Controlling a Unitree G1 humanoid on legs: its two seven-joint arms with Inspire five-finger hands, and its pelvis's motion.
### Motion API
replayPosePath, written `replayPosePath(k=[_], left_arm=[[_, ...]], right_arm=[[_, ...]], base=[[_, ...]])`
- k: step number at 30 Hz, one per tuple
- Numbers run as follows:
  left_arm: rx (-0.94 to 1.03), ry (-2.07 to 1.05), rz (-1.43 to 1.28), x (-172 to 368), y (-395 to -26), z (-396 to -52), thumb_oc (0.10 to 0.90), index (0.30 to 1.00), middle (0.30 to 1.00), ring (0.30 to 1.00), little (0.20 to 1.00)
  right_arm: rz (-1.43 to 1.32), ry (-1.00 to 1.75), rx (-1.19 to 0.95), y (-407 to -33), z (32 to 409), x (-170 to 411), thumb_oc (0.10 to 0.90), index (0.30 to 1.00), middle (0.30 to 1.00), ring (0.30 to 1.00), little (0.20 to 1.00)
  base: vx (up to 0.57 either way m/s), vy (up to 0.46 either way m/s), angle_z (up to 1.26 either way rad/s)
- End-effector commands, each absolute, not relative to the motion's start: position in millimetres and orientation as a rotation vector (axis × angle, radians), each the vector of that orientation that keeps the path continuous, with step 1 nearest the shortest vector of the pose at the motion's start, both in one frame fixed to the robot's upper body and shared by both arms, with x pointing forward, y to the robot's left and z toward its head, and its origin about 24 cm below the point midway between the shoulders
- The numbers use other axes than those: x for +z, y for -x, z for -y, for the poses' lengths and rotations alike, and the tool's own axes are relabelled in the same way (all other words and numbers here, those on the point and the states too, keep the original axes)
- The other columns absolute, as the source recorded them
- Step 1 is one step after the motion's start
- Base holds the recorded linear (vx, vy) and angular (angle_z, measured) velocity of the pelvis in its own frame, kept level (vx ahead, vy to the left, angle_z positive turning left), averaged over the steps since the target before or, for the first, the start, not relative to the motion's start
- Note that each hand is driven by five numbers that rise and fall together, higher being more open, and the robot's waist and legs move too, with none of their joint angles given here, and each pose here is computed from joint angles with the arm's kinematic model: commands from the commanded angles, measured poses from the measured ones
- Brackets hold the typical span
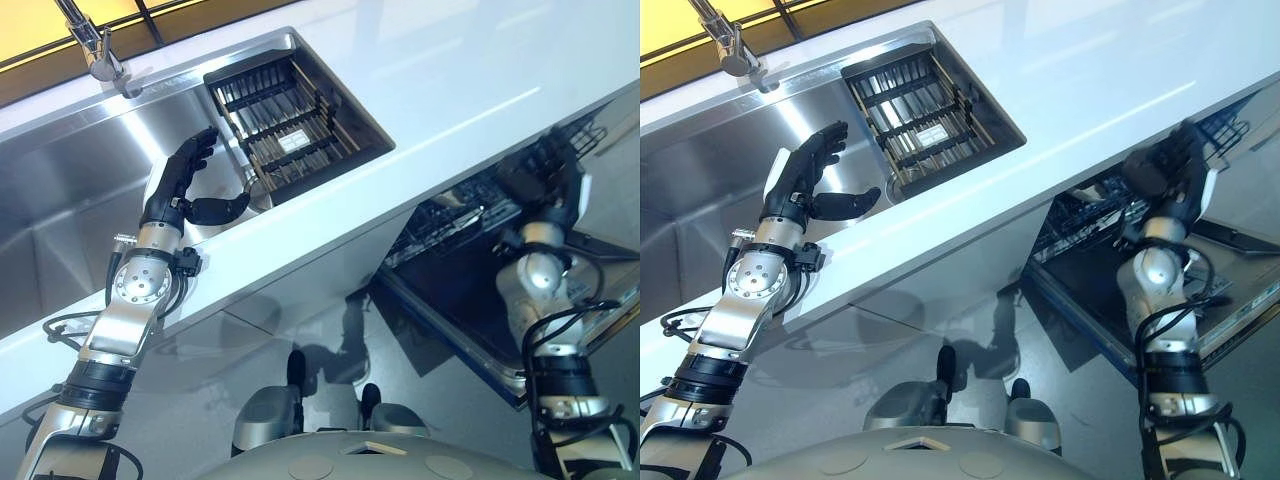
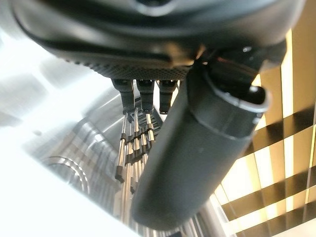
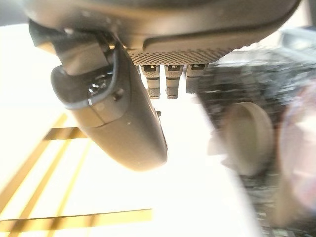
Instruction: Pick up plates and place into dishwasher.
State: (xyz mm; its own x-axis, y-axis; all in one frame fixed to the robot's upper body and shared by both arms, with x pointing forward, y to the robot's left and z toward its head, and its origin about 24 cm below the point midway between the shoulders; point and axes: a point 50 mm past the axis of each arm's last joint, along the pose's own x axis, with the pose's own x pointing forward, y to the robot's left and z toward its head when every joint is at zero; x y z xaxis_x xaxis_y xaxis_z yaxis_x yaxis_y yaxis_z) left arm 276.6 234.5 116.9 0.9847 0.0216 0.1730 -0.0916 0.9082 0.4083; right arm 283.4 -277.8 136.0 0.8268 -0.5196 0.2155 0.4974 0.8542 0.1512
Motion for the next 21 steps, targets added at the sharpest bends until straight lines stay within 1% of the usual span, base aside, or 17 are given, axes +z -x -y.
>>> replayPosePath(k=[1, 8, 13, 16, 19, 20, 21], left_arm=[[0.101, -0.482, 0.241, 130, -273, -246, 0.8, 0.9, 0.9, 0.9, 0.9], [0.114, -0.486, 0.242, 132, -274, -250, 0.8, 0.9, 0.9, 0.9, 0.9], [0.122, -0.485, 0.247, 133, -274, -252, 0.8, 0.9, 0.9, 0.9, 0.9], [0.134, -0.487, 0.249, 134, -272, -256, 0.8, 0.9, 0.9, 0.9, 0.9], [0.143, -0.49, 0.25, 136, -270, -259, 0.8, 0.9, 0.9, 0.9, 0.9], [0.147, -0.491, 0.251, 136, -270, -261, 0.8, 0.9, 0.9, 0.9, 0.9], [0.15, -0.493, 0.251, 137, -269, -262, 0.8, 0.9, 0.9, 0.9, 0.9]], right_arm=[[0.37, -0.034, -0.493, -281, 288, 166, 0.8, 0.9, 0.9, 0.9, 0.9], [0.27, 0.055, -0.456, -279, 300, 156, 0.8, 0.9, 0.9, 0.9, 0.9], [0.237, 0.167, -0.507, -274, 313, 159, 0.8, 0.9, 0.9, 0.9, 0.9], [0.2, 0.341, -0.624, -266, 332, 162, 0.8, 0.9, 0.9, 0.9, 0.9], [0.183, 0.437, -0.745, -257, 349, 167, 0.8, 0.9, 0.9, 0.9, 0.9], [0.184, 0.446, -0.786, -254, 355, 169, 0.74, 0.848, 0.848, 0.848, 0.84], [0.19, 0.452, -0.824, -250, 360, 171, 0.597, 0.726, 0.726, 0.726, 0.697]], base=[[0.0, 0.0, 0.0], [0.0, 0.0, -0.01], [-0.02, -0.001, -0.07], [-0.02, -0.004, -0.1], [-0.01, -0.008, -0.09], [-0.02, -0.014, -0.1], [-0.03, -0.017, -0.08]])
